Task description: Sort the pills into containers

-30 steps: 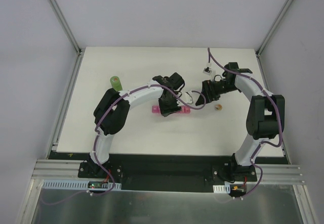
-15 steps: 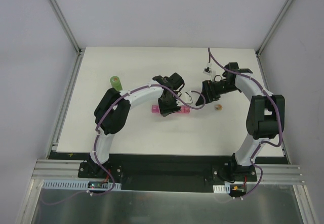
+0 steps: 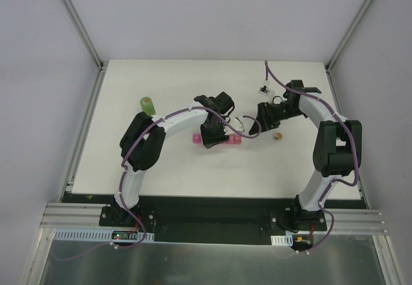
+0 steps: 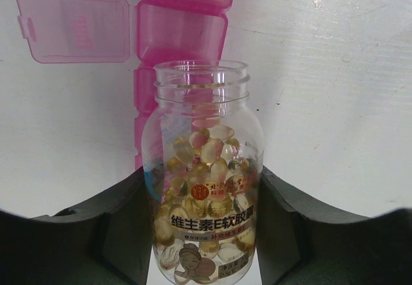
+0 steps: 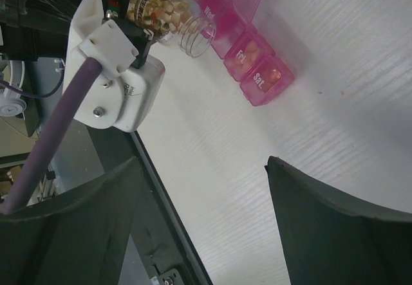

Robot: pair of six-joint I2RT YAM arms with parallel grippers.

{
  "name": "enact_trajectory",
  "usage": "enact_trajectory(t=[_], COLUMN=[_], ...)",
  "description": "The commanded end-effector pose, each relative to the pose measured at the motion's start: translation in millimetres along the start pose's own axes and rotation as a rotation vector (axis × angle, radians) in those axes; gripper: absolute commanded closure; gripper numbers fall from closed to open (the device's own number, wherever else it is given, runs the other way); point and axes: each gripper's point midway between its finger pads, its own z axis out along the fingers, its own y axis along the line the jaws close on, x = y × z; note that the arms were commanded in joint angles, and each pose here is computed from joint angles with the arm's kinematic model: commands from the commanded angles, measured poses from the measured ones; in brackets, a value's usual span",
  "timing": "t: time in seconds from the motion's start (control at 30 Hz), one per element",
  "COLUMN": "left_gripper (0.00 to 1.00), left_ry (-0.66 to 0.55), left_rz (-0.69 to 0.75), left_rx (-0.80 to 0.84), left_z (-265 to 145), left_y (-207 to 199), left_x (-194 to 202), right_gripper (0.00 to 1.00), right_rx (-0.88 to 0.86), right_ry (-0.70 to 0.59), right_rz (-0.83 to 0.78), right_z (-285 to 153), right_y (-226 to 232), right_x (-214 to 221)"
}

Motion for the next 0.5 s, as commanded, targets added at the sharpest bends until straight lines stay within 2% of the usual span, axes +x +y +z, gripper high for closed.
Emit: enact_trajectory(t=[0.0,0.47], left_gripper=[1.00,1.00], left_ry=[-0.001,0.022], left_rz=[0.011,0.009], left_rx=[-0.008,0.022], left_z=[-15.0,-11.8], left_y=[2.7,2.8], left_x=[-6.9,-8.7], right_gripper=[0.19,0.19], right_rx=[-0.029,-0.034], right_ry=[-0.030,-0.026], right_rz=[-0.023,-0.022], right_z=[-6.8,-5.8], right_y=[7.7,7.7], right_x=[-11.6,-11.3])
